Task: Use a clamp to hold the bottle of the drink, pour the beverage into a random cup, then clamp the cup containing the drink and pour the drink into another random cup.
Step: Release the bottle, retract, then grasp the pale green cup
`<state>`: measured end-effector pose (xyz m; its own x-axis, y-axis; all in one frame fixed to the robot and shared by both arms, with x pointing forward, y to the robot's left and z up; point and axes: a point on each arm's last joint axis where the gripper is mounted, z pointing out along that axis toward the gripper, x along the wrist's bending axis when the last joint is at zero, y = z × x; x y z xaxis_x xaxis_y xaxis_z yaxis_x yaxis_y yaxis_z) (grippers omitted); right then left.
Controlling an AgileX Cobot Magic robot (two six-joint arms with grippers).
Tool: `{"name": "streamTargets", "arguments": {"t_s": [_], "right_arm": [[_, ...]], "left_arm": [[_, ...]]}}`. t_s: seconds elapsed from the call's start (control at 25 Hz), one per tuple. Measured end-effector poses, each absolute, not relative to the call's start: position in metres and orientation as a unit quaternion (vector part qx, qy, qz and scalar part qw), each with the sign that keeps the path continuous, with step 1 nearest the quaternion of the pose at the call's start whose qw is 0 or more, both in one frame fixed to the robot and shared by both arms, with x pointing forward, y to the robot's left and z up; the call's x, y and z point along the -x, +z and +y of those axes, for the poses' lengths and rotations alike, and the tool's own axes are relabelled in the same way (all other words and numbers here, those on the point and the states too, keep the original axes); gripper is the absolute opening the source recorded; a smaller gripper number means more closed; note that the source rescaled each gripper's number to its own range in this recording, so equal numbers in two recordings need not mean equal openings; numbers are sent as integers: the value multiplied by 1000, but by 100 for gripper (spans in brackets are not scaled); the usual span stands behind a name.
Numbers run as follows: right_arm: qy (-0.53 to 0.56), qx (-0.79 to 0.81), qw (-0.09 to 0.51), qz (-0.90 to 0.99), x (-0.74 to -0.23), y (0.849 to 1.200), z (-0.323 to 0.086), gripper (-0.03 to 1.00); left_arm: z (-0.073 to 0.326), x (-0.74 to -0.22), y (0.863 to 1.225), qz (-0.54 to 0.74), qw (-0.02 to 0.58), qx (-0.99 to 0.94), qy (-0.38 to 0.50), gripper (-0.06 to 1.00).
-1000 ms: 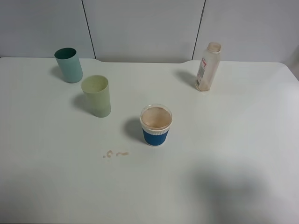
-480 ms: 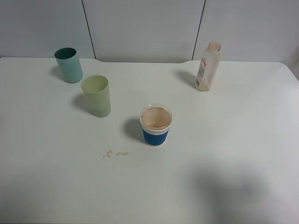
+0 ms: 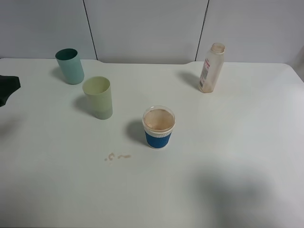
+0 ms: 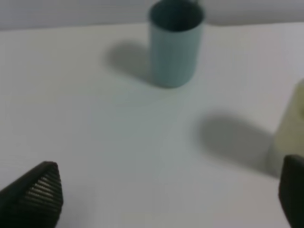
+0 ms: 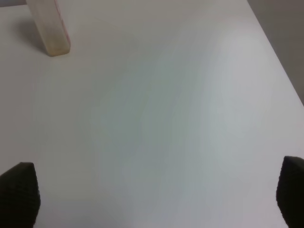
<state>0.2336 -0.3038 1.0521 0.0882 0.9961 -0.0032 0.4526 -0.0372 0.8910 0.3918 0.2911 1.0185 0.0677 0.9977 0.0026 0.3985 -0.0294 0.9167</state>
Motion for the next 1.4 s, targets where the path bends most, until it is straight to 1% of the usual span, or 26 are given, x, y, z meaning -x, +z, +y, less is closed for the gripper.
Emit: {"name": "streamTargets", "arguments": {"t_s": [0.04,0.12,0.24,0.4,0.52,0.8,0.96,1.12,1.24,1.4], "right_arm": [[352,-628,386,576,-234,1052,-304,100],[352,-628,386,576,-234,1052,-304,100],[352,-628,386,576,-234,1052,-304,100],[352,-628,386,576,-234,1052,-304,100],[352,-628,386,576,-234,1052,-304,100],[352,-628,386,576,-234,1052,-304,100],[352,-628,386,576,-234,1052,-304,100],[352,-628,386,576,-234,1052,-304,100],[352,-628,386,576,-234,1052,-304,100],[352,-628,386,576,-234,1052,-304,100]], "left_arm": [[288,-393,1018,566,406,-614,371,86],[283,-395,1014,559,417,-617,364,94],[279,-393,999,560,423,-620,351,99],[279,-388,975,557,410,-636,343,100],[278,-388,965,550,406,-646,341,100],[274,-397,953,529,422,-649,347,100],[267,-407,932,507,427,-672,331,100],[261,-414,919,488,438,-685,317,100],[254,-423,902,474,464,-686,299,100],[249,-426,887,468,488,-681,282,100]]}}
